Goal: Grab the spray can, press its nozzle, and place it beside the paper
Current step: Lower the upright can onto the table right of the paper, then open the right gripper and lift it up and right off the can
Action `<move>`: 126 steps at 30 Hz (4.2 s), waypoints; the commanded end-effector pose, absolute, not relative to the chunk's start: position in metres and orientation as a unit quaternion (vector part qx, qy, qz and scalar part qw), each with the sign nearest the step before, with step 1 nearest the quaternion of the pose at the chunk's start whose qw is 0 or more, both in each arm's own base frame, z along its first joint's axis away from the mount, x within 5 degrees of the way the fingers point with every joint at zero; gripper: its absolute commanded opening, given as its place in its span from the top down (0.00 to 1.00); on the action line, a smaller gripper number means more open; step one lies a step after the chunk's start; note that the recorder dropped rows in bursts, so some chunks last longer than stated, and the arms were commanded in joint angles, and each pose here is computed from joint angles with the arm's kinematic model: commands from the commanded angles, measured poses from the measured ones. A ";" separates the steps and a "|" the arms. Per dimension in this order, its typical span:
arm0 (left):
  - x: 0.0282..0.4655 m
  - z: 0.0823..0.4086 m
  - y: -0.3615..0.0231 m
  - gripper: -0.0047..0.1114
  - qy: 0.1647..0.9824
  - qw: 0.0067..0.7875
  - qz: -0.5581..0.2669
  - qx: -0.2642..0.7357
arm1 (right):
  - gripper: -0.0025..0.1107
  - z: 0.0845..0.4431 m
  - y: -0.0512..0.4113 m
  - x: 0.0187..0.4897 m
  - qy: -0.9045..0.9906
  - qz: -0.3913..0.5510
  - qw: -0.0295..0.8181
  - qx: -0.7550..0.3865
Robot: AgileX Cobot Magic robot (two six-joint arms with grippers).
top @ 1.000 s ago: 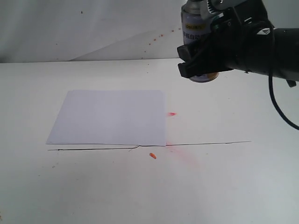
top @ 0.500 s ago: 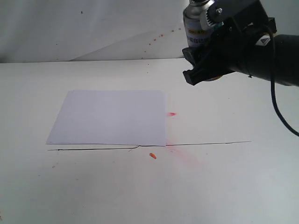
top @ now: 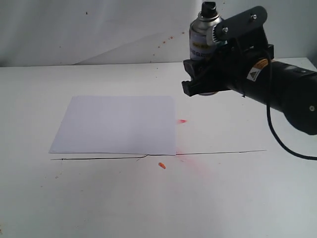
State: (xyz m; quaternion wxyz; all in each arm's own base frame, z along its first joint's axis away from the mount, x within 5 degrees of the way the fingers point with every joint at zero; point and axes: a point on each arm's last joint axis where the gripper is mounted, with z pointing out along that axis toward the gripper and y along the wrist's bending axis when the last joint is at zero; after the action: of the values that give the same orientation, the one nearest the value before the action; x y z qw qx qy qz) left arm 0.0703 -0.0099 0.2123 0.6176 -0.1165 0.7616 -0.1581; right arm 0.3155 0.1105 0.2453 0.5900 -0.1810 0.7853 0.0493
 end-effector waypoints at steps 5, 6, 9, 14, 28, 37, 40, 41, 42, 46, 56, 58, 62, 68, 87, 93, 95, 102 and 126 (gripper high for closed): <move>0.070 0.212 -0.009 0.96 0.758 0.621 -0.159 -0.123 | 0.98 0.224 0.095 0.339 0.766 0.057 0.625 -0.136; 0.070 0.212 -0.009 0.96 0.758 0.621 -0.159 -0.123 | 0.98 0.220 0.092 0.342 0.766 0.055 0.627 -0.133; 0.070 0.212 -0.009 0.96 0.758 0.621 -0.159 -0.123 | 0.98 0.209 0.087 0.349 0.758 0.058 0.637 -0.127; 0.070 0.212 -0.009 0.96 0.758 0.621 -0.159 -0.123 | 0.98 0.181 0.088 0.359 0.754 0.069 0.641 -0.126; 0.070 0.212 -0.009 0.96 0.758 0.621 -0.159 -0.123 | 0.98 0.119 0.091 0.370 0.766 0.084 0.628 -0.113; 0.070 0.212 -0.009 0.96 0.758 0.621 -0.159 -0.123 | 0.98 0.106 0.095 0.384 0.766 0.085 0.626 -0.118; 0.070 0.212 -0.009 0.96 0.758 0.621 -0.159 -0.123 | 0.98 0.097 0.095 0.385 0.772 0.083 0.619 -0.118; 0.070 0.212 -0.009 0.96 0.758 0.621 -0.159 -0.123 | 0.98 0.094 0.095 0.385 0.776 0.082 0.614 -0.118; 0.070 0.212 -0.009 0.96 0.758 0.621 -0.159 -0.123 | 0.98 0.092 0.095 0.386 0.777 0.082 0.613 -0.118; 0.070 0.212 -0.009 0.96 0.758 0.621 -0.159 -0.123 | 0.98 0.084 0.094 0.387 0.787 0.079 0.602 -0.112; 0.070 0.212 -0.009 0.96 0.758 0.621 -0.159 -0.123 | 0.71 0.082 0.092 0.388 0.792 0.074 0.598 -0.097; 0.070 0.212 -0.009 0.96 0.758 0.621 -0.159 -0.123 | 0.48 0.082 0.093 0.388 0.792 0.074 0.598 -0.098; 0.070 0.212 -0.009 0.96 0.758 0.621 -0.159 -0.123 | 0.18 0.081 0.092 0.387 0.794 0.073 0.596 -0.096; 0.070 0.212 -0.009 0.96 0.758 0.621 -0.159 -0.123 | 0.16 0.085 0.096 0.386 0.802 0.075 0.584 -0.101; 0.070 0.212 -0.009 0.96 0.758 0.621 -0.159 -0.123 | 0.16 0.164 0.094 0.366 0.770 0.076 0.625 -0.104; 0.070 0.212 -0.009 0.96 0.758 0.621 -0.159 -0.123 | 0.16 0.204 0.091 0.358 0.751 0.075 0.648 -0.101; 0.070 0.212 -0.009 0.96 0.758 0.621 -0.159 -0.123 | 0.17 0.218 0.089 0.352 0.751 0.075 0.649 -0.093; 0.070 0.212 -0.009 0.96 0.758 0.621 -0.159 -0.123 | 0.38 0.267 0.075 0.308 0.713 0.084 0.693 -0.066; 0.070 0.212 -0.009 0.96 0.758 0.621 -0.159 -0.123 | 0.98 0.324 0.031 0.138 0.648 0.143 0.748 -0.004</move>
State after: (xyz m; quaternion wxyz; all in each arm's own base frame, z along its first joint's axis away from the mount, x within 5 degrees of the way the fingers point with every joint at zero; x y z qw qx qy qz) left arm 0.0704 -0.0097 0.2126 0.6189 -0.1172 0.7606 -0.1573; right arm 0.1471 0.0312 0.3270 0.7668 0.0012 0.6269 0.1378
